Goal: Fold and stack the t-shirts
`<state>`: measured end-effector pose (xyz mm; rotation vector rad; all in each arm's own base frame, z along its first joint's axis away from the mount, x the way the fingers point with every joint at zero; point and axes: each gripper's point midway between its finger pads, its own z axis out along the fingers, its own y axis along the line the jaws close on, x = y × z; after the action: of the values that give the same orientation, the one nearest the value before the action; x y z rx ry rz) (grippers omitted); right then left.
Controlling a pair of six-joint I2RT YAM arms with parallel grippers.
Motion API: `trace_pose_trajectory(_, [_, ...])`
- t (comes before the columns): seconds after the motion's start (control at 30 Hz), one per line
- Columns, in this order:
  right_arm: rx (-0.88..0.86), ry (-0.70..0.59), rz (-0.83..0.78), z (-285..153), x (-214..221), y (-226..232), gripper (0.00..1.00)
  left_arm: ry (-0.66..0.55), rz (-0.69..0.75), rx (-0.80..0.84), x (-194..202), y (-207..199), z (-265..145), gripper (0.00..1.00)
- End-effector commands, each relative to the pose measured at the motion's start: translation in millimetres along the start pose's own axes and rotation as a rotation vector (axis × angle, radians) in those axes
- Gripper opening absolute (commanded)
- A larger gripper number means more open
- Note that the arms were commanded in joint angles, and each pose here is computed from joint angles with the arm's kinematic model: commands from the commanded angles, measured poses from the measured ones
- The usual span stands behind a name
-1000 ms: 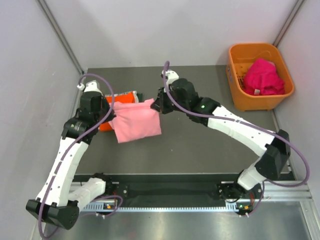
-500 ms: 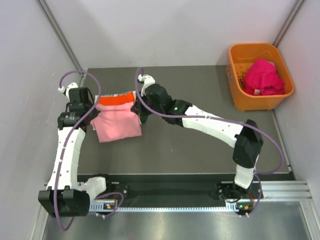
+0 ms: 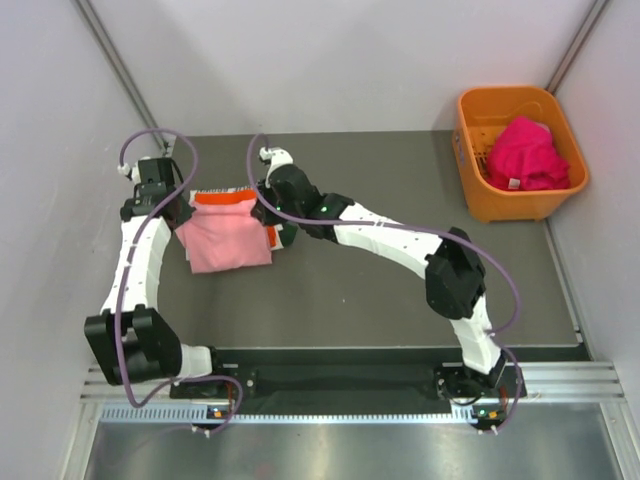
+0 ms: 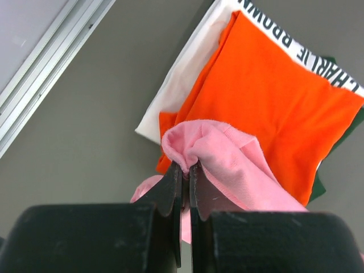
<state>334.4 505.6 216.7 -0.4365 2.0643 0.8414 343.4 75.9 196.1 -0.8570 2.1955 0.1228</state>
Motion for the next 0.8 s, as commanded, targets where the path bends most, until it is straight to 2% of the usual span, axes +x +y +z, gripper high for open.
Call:
trace_pose_trajectory(0.0, [0.019, -0.085, 0.003, 3.3, -41.1, -11.2, 0.00, -0.141, -0.046, 0.008, -50.9, -7.3, 3.2, 0.00])
trace_pose_trajectory(0.3, [0.016, -0.104, 0.019, 40.1, -59.8, -40.0, 0.00, -0.130, -0.077, 0.021, -60.1, -26.4, 45.5, 0.00])
trace_pose_trajectory(0.43, [-0.071, -0.131, 0.065, 79.5, -59.2, -51.2, 0.00, -0.096, -0.067, -0.036, -58.4, -28.6, 91.7, 0.00])
trace_pose_trajectory(0.53, [-0.050, -0.192, 0.116, 100.9, -62.9, -74.3, 0.03, -0.088, -0.073, -0.016, -61.2, -42.3, 125.4, 0.00])
trace_pose_trajectory(0.57, [-0.042, -0.220, 0.141, 104.4, -69.9, -84.9, 0.19, -0.105, -0.071, 0.015, -71.9, -52.5, 129.7, 0.00])
trace_pose_trajectory(0.6, [-0.043, -0.234, 0.166, 106.8, -73.4, -89.1, 0.38, -0.093, -0.067, 0.023, -72.3, -56.2, 136.6, 0.05])
trace_pose_trajectory(0.63, [-0.051, -0.254, 0.188, 108.6, -78.1, -91.2, 0.56, -0.057, -0.055, 0.033, -64.6, -60.9, 151.2, 0.15])
trace_pose_trajectory(0.67, [-0.042, -0.258, 0.210, 111.5, -78.8, -99.3, 0.84, -0.051, -0.063, 0.040, -66.3, -63.8, 154.2, 0.34])
trace_pose_trajectory(0.7, [-0.051, -0.275, 0.201, 108.7, -87.6, -95.5, 0.93, -0.057, -0.072, 0.052, -71.4, -68.9, 154.6, 0.58])
trace_pose_trajectory(0.73, [-0.052, -0.272, 0.185, 106.5, -88.6, -92.6, 0.95, -0.058, -0.084, 0.078, -74.0, -73.6, 151.7, 0.69])
trace_pose_trajectory(0.77, [-0.054, -0.288, 0.151, 97.3, -98.5, -86.0, 0.98, -0.076, -0.095, 0.098, -79.5, -77.7, 145.9, 0.71])
